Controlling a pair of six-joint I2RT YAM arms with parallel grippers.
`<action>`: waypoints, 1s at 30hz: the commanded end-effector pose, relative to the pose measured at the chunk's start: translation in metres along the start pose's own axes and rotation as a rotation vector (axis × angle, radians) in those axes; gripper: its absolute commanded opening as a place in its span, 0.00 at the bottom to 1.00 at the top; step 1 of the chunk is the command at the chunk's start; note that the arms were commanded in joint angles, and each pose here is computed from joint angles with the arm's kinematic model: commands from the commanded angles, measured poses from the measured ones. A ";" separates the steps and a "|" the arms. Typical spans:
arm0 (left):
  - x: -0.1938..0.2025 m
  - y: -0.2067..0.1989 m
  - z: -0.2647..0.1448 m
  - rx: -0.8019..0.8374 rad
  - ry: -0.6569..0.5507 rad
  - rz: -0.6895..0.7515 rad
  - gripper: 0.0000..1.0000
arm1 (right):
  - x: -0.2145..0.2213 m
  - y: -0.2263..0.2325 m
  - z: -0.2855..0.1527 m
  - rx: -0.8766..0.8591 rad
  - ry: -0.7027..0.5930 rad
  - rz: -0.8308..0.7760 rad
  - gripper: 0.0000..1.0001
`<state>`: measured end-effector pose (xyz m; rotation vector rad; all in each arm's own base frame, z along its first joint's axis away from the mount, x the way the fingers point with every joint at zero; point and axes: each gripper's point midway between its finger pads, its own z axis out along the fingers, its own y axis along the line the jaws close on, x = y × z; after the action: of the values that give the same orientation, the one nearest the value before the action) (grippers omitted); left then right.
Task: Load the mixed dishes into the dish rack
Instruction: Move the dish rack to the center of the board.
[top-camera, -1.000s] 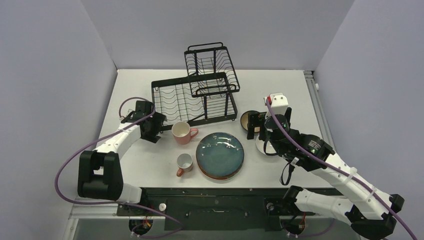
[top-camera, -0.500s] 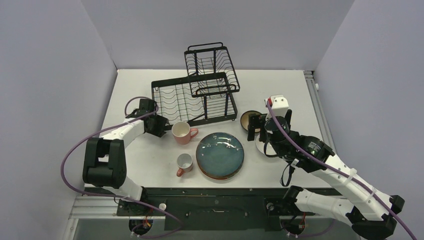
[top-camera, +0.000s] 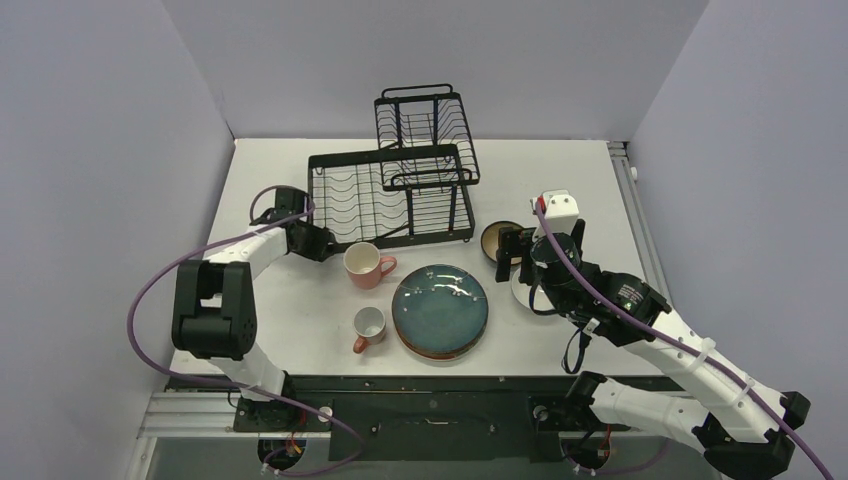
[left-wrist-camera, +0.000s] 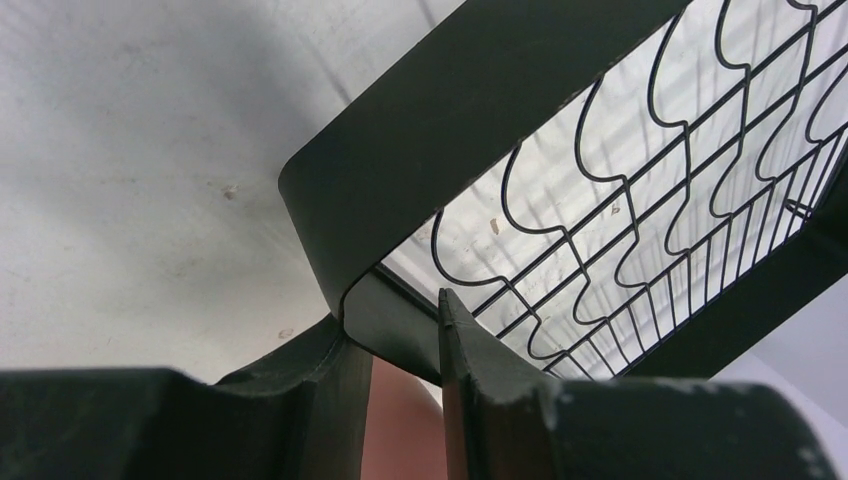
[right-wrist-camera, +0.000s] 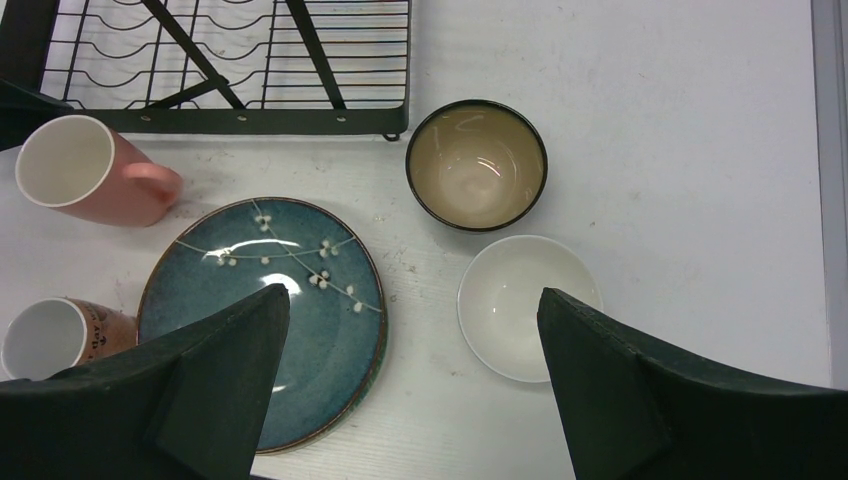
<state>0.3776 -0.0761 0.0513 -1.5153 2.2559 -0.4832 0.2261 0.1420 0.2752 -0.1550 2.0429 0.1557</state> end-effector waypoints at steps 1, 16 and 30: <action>-0.015 -0.040 -0.005 0.123 -0.002 0.126 0.00 | 0.000 0.002 0.000 -0.010 -0.006 -0.002 0.89; -0.042 -0.094 0.007 0.325 0.176 0.366 0.00 | 0.006 0.001 0.001 -0.013 0.003 -0.031 0.87; -0.056 -0.092 0.017 0.248 0.246 0.660 0.00 | 0.019 0.000 -0.003 -0.047 0.027 -0.062 0.84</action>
<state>0.4671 -0.0535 0.0570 -0.9944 2.5450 -0.7022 0.2174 0.1372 0.2612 -0.2157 2.0628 0.1509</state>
